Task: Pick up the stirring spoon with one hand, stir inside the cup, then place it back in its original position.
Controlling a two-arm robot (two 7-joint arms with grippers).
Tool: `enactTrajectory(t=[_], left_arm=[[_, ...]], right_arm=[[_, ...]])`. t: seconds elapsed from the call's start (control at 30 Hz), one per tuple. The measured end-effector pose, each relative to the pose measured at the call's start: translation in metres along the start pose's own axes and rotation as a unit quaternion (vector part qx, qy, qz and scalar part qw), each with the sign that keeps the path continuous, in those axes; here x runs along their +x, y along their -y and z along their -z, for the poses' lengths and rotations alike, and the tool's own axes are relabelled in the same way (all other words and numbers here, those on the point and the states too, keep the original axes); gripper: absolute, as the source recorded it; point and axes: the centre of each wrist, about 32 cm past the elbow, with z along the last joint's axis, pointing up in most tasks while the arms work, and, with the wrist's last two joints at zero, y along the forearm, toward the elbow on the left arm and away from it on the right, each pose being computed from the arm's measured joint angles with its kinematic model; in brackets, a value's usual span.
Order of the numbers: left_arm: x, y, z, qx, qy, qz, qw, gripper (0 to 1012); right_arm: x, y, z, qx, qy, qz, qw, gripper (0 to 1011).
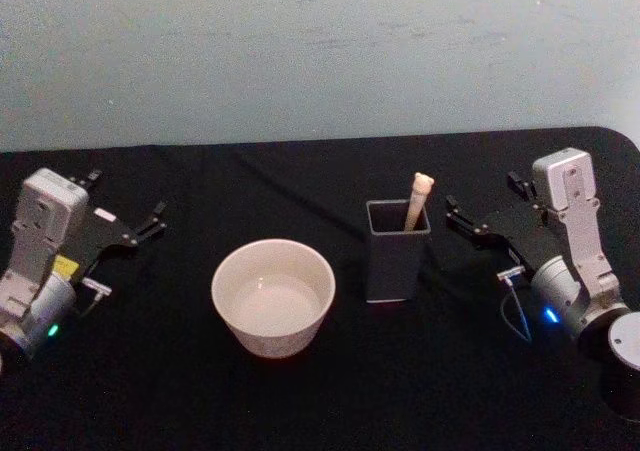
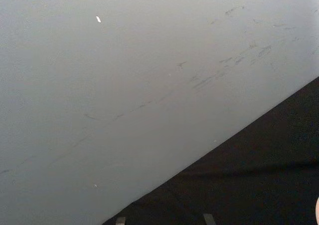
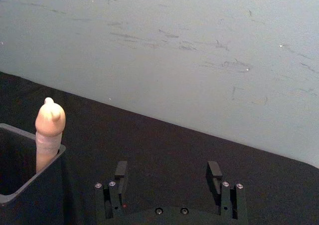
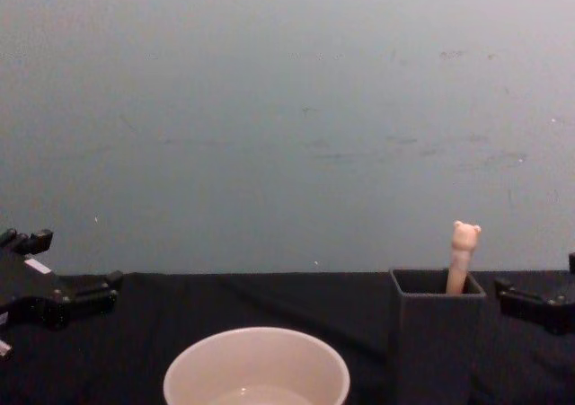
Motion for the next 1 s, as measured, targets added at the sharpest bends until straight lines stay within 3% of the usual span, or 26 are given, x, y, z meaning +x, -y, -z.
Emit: enactTrajectory(t=[1.0], left_arm=[[0.0000,0.0000,0.0000,0.000,0.000,0.000,1.0000,1001]], right_arm=[[0.0000,0.0000,0.0000,0.000,0.000,0.000,1.0000,1002]])
